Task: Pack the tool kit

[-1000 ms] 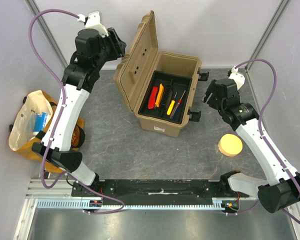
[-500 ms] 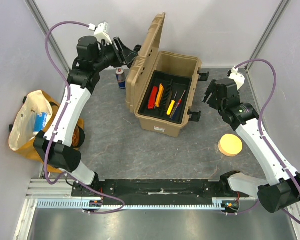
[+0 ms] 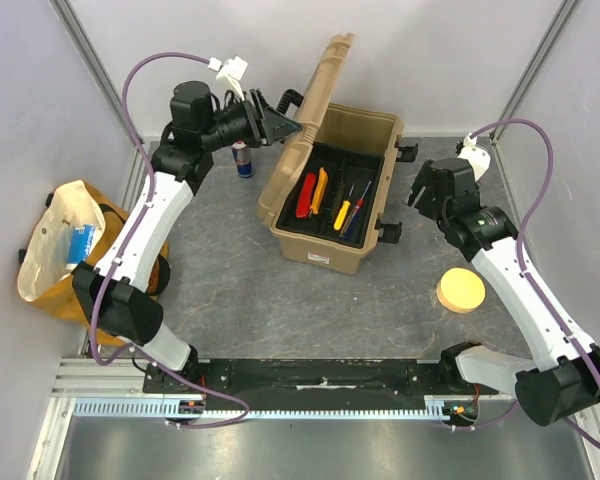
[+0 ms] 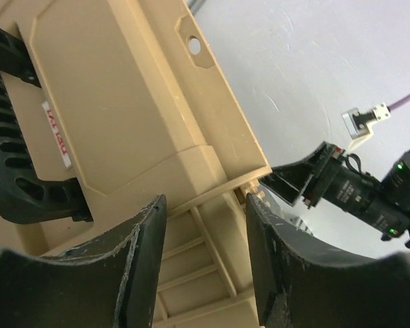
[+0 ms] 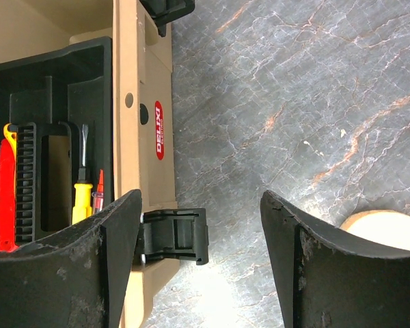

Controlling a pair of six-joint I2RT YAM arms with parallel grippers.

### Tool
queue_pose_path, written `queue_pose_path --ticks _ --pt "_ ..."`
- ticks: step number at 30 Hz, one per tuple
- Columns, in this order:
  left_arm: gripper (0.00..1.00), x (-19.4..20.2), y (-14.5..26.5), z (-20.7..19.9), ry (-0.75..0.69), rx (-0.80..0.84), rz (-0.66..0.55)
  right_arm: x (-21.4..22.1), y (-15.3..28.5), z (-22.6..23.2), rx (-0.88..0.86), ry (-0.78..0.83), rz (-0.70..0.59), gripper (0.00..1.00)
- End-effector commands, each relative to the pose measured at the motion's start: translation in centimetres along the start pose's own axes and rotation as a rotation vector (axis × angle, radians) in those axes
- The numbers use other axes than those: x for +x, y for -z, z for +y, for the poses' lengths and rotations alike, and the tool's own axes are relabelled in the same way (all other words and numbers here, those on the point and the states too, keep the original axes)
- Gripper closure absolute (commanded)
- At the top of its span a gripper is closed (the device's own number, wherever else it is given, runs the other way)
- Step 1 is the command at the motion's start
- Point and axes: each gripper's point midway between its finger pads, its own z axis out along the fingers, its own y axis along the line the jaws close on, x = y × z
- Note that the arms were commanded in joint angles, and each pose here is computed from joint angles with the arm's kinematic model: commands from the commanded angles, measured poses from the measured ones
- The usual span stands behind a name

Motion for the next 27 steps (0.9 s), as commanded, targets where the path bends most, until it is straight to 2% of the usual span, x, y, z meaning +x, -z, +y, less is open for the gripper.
queue_pose_path --ticks 1,5,12,17,22,27 --pt "0.45 1.3 -0.6 -2.6 0.019 0.121 0.054 -1.4 0.6 -0.3 -0.005 -0.014 -0.051 0.23" --pt "0.45 2.0 -0.9 -2.6 0.036 0.14 0.082 -1.9 0.8 -0.5 -0.003 -0.018 -0.061 0.22" --pt "0.45 1.0 -1.3 -1.7 0.039 0.082 0.039 -2.2 -0.2 -0.7 -0.035 -0.044 -0.012 0.2" --pt "0.45 1.7 -2.4 0.6 0.044 0.008 0.068 -2.8 -1.7 -1.6 -0.038 -0.102 0.022 0.18" --pt "0.45 2.8 -3.4 5.9 0.006 -0.193 0.103 -3.0 -3.7 -2.7 -0.09 -0.245 0.077 0.16" --pt "0.44 3.9 -4.7 9.6 -0.023 -0.308 0.194 -1.4 -7.5 -5.0 -0.159 -0.51 0.17 0.14"
